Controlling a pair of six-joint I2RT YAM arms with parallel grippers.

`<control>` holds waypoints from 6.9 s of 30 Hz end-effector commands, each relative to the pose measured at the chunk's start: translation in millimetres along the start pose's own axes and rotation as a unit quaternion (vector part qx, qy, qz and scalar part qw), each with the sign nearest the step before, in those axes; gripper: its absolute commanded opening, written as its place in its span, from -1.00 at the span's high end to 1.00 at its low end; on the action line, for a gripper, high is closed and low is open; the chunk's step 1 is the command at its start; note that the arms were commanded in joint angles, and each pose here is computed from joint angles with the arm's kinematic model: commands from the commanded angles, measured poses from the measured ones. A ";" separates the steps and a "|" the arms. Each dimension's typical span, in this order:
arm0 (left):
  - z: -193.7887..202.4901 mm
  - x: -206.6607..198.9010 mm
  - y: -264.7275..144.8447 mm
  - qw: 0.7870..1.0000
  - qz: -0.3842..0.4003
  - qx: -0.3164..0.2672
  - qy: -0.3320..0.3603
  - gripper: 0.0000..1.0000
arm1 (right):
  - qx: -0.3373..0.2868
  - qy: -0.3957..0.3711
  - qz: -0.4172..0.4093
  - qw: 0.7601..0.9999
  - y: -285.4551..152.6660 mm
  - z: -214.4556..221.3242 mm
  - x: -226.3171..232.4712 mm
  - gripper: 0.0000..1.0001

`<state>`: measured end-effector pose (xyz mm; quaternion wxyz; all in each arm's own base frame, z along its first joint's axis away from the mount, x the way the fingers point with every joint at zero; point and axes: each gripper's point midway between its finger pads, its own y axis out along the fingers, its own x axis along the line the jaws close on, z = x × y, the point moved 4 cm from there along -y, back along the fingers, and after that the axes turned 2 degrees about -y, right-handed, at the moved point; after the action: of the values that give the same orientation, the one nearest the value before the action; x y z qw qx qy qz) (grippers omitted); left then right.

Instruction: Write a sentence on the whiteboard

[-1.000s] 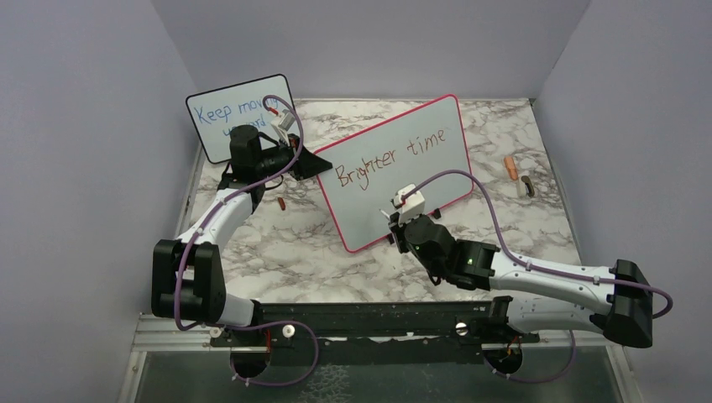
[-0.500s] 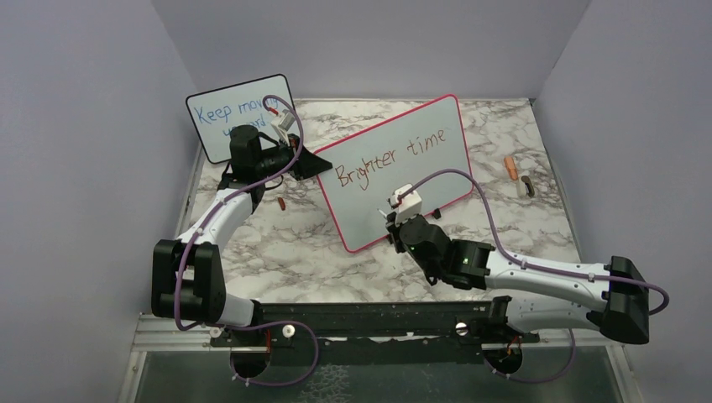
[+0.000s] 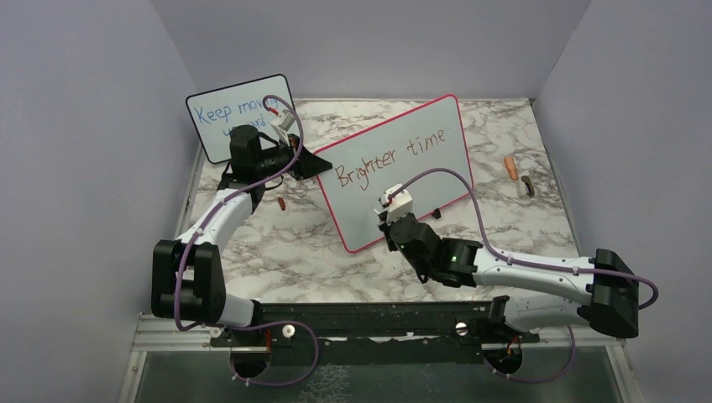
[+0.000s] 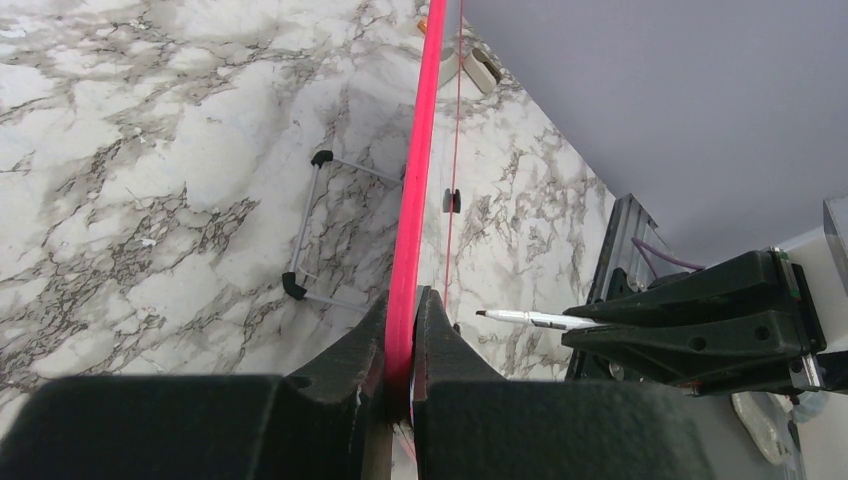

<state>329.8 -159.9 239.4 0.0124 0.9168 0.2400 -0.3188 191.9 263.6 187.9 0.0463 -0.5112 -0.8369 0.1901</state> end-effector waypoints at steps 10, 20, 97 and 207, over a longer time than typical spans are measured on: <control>16.3 28.4 0.8 0.997 -0.073 0.007 -0.010 1.00 | -0.037 0.011 0.028 0.999 11.6 -17.9 4.7 0.98; 16.9 27.9 0.9 0.997 -0.072 0.008 -0.011 1.00 | -0.034 0.008 0.040 0.999 18.7 -13.9 6.7 0.98; 16.0 27.9 -0.5 0.997 -0.075 0.009 -0.009 1.00 | 0.030 -0.049 0.022 0.998 18.1 26.0 5.8 0.98; 17.2 28.4 0.4 0.997 -0.072 0.013 -0.011 1.00 | -0.075 0.006 0.017 0.997 30.6 -39.2 -5.5 0.98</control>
<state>329.4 -159.5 238.5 0.0110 0.9152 0.2423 -0.3220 225.3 269.3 195.4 0.0095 -0.5365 -0.8292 0.1564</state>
